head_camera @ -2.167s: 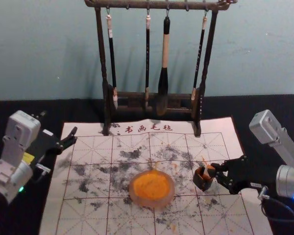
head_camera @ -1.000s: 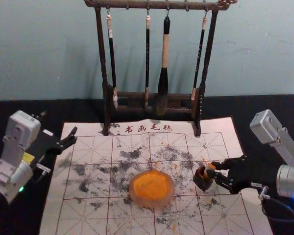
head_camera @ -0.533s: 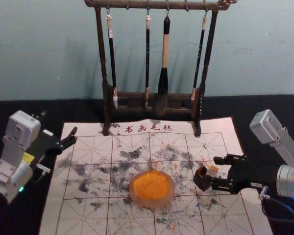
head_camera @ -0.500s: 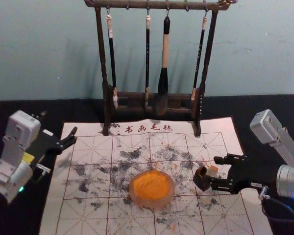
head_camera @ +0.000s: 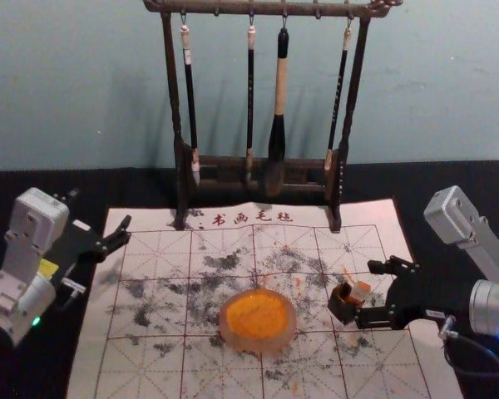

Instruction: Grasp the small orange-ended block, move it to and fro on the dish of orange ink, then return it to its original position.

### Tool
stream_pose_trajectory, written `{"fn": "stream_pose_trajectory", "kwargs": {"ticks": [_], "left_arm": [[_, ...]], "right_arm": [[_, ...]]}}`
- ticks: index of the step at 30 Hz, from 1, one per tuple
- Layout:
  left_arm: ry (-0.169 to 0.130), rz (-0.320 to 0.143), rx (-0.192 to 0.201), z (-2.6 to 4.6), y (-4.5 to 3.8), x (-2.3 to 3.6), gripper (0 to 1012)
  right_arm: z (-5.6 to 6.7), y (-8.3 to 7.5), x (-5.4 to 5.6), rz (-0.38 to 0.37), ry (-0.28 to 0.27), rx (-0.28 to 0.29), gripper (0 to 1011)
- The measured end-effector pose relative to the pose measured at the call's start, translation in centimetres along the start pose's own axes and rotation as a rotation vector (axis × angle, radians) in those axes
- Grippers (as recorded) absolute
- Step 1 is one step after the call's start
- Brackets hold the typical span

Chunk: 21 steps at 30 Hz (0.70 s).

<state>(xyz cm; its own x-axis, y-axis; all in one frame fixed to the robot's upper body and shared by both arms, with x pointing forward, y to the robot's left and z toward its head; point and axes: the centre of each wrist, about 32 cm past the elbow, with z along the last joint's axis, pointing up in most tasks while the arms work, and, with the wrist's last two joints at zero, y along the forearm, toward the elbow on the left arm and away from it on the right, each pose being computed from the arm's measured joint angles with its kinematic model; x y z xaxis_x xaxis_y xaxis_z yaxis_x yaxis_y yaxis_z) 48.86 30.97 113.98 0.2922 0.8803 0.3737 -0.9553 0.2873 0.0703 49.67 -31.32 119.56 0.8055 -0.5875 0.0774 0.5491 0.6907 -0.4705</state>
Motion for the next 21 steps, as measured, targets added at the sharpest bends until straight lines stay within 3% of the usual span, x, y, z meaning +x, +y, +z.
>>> {"fn": "stream_pose_trajectory", "kwargs": {"ticks": [11, 16, 17, 21], "left_arm": [[0.0, 0.0, 0.0, 0.0, 0.0, 0.0, 1001], [0.0, 0.0, 0.0, 0.0, 0.0, 0.0, 1001], [0.0, 0.0, 0.0, 0.0, 0.0, 0.0, 1001], [0.0, 0.0, 0.0, 0.0, 0.0, 0.0, 1001]], "right_arm": [[0.3, -0.1, -0.2, -0.027, -0.008, 0.025, 1000], [0.7, -0.6, -1.0, -0.154, -0.038, 0.146, 1000], [0.7, -0.6, -1.0, -0.154, -0.038, 0.146, 1000], [0.6, -1.0, -1.9, -0.32, -0.081, 0.243, 1000]]}}
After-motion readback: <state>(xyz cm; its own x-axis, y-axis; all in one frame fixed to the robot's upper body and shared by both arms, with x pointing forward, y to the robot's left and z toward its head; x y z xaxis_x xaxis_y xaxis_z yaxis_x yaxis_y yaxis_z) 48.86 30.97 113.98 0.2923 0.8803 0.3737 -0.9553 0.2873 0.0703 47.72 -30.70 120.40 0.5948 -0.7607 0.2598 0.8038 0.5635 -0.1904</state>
